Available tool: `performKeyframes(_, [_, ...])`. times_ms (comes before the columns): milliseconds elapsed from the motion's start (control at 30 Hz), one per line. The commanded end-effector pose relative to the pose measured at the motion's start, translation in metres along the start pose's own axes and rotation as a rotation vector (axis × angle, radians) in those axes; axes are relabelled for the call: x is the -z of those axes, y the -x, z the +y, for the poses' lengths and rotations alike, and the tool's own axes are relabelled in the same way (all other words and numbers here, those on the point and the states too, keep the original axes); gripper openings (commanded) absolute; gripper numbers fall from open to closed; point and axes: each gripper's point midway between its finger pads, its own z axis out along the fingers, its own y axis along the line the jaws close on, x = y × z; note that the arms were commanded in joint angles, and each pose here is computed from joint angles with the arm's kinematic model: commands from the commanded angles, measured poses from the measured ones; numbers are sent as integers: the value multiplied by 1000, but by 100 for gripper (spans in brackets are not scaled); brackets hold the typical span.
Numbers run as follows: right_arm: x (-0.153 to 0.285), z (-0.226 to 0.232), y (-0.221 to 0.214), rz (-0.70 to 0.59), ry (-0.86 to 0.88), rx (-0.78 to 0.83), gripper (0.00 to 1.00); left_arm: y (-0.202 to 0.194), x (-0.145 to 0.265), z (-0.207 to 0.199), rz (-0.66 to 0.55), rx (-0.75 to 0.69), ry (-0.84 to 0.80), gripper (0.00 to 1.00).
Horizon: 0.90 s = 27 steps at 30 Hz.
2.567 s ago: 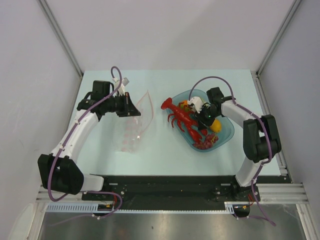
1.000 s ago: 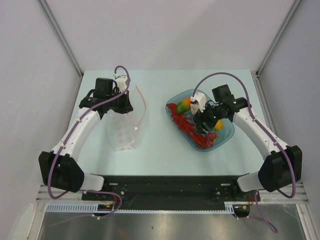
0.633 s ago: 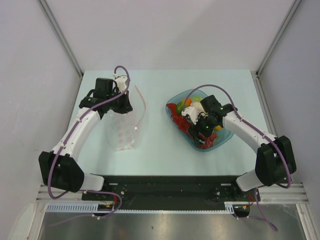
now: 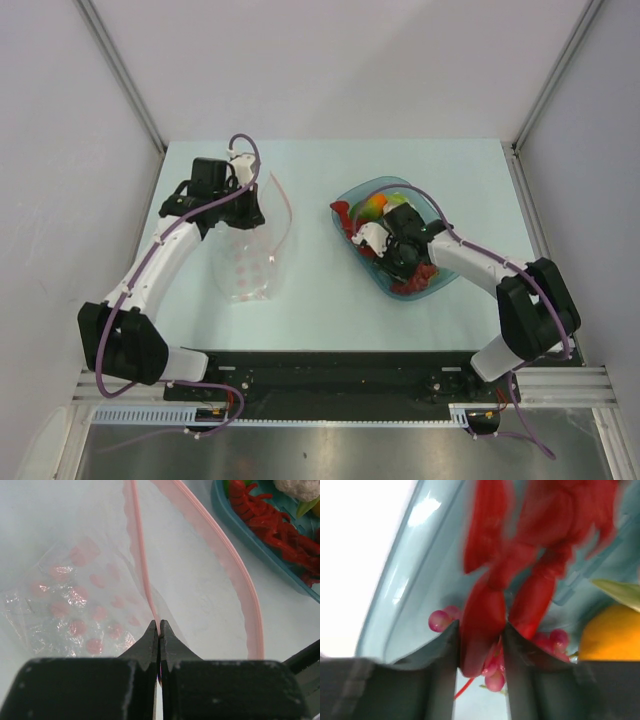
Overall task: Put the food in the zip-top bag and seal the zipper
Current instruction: Pick up the fake lobster from the bin.
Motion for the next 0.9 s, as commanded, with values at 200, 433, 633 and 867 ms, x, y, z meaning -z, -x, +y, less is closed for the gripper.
performKeyframes(200, [43,-30,29,-152,-202,76,0,7,12,-8,-39,4,-16,0])
performKeyframes(433, [110,-19,43,-236,-333,263,0,8,14,-2,-49,-19,18,0])
performKeyframes(633, [156,-18,52,-268,-474,388,0,17,15,4,-79,-52,56,0])
performKeyframes(867, [214,-21,80,-305,-737,615,0,27,9,6,-72,-223,141,0])
